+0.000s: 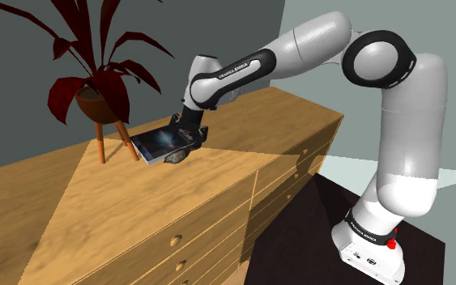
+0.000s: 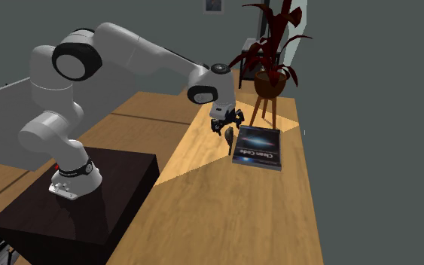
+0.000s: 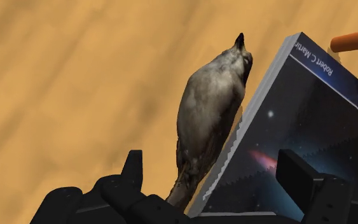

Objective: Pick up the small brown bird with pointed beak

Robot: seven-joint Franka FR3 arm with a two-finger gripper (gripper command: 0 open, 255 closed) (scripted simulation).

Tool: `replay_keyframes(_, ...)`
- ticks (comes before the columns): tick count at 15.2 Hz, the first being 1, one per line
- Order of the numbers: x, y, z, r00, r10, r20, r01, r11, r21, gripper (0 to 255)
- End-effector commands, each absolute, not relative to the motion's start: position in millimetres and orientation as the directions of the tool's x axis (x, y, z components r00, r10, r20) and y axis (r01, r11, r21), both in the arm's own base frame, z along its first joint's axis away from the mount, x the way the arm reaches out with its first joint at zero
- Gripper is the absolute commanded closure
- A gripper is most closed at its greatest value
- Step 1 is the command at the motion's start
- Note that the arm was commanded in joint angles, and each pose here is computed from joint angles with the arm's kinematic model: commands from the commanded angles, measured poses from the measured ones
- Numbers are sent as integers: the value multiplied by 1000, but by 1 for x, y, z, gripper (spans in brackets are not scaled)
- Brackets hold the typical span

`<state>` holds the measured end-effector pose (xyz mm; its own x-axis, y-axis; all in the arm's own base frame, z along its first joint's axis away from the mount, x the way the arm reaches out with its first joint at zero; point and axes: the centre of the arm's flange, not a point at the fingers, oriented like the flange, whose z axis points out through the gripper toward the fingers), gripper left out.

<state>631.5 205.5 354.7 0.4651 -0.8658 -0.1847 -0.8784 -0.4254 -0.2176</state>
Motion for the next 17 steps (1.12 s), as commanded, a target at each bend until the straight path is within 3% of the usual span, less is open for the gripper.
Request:
replay_keyframes(1,640,207,345,443,-876,-190,-889,-402,-220,0)
replay_keyframes(9,640,207,310,443,-876,-190,-889,-402,-220,0)
replay_keyframes(10,640,207,310,443,-876,-190,-889,-402,-220,255)
replay_keyframes(17,641,206,311,443,-876,-190,-889,-402,-220,255)
